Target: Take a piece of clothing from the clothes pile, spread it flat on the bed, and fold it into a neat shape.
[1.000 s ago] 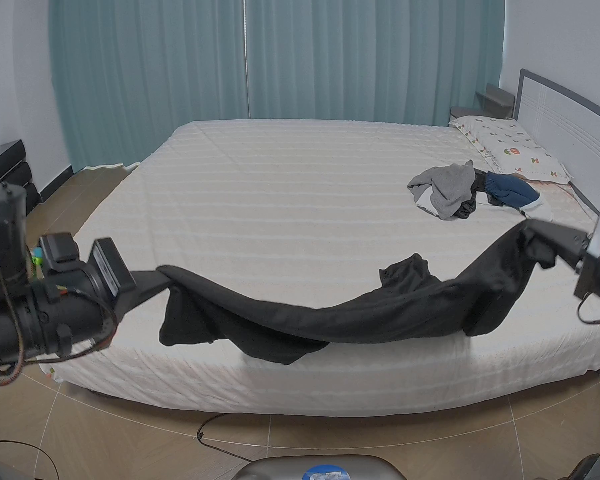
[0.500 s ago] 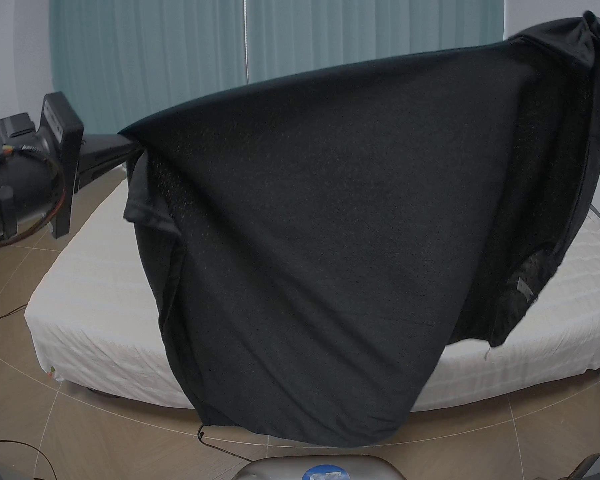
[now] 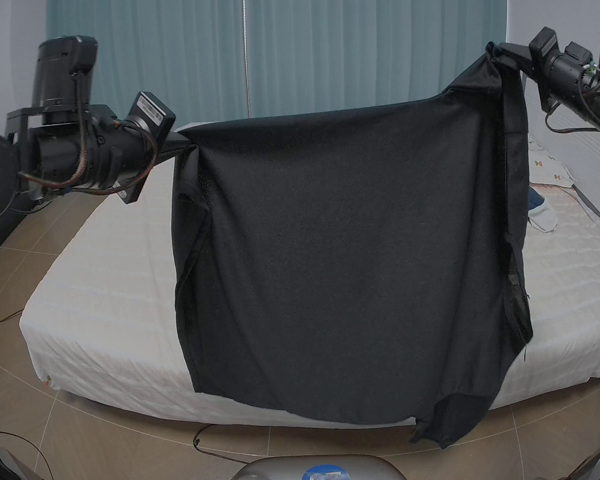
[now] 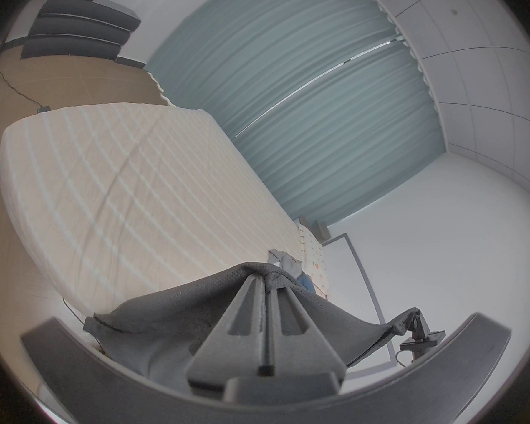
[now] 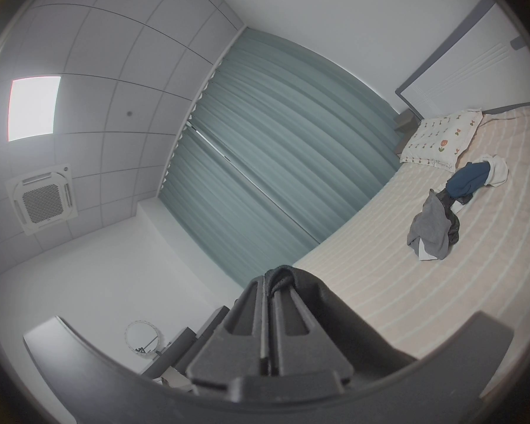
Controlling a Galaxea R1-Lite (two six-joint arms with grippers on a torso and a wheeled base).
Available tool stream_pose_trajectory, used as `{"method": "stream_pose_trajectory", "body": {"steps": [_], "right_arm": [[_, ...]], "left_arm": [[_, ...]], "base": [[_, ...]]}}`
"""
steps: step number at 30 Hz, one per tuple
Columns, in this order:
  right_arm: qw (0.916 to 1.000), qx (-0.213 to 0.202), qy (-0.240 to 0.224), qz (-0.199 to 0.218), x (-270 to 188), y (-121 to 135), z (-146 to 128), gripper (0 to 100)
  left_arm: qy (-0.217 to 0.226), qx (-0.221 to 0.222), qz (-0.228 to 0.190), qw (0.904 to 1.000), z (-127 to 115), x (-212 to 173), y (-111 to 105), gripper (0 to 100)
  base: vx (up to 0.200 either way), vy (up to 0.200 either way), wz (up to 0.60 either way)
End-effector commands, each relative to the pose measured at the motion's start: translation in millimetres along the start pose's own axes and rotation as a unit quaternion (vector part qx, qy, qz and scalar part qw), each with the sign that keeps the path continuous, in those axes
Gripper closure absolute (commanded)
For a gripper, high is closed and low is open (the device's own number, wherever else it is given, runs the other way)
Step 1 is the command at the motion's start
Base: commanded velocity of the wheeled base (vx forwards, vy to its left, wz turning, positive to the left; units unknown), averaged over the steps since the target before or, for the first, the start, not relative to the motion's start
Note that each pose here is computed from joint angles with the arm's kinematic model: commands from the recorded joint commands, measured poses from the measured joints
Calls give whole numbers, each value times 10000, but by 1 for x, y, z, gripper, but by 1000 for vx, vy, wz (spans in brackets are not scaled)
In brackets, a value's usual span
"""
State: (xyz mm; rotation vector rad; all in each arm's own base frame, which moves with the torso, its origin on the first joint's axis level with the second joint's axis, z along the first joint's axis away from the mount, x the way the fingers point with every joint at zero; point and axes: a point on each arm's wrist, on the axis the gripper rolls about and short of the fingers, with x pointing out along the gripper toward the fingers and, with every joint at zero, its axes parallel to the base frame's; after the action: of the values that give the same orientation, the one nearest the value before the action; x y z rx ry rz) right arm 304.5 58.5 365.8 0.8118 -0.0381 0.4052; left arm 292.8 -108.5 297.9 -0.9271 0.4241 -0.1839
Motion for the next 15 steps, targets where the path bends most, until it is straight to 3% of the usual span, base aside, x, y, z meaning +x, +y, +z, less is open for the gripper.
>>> {"method": "stream_pose_trajectory", "body": {"steps": [1,11,15], "right_arm": [[9991,-5,294,-306,33,-33,-22,100],[9986,-64,364,-375,68,-55,-34,100],[9968,-102,589,-533,91,-78,-59,100]], "left_arm": [[56,-64,420,9991,3,50,21,100],[107,-120,798,9967,5,120,49,100],[232,-139,999,9946,-6,157,71,100]], "base": [[200,0,0],[200,0,0],[150,0,0]]}}
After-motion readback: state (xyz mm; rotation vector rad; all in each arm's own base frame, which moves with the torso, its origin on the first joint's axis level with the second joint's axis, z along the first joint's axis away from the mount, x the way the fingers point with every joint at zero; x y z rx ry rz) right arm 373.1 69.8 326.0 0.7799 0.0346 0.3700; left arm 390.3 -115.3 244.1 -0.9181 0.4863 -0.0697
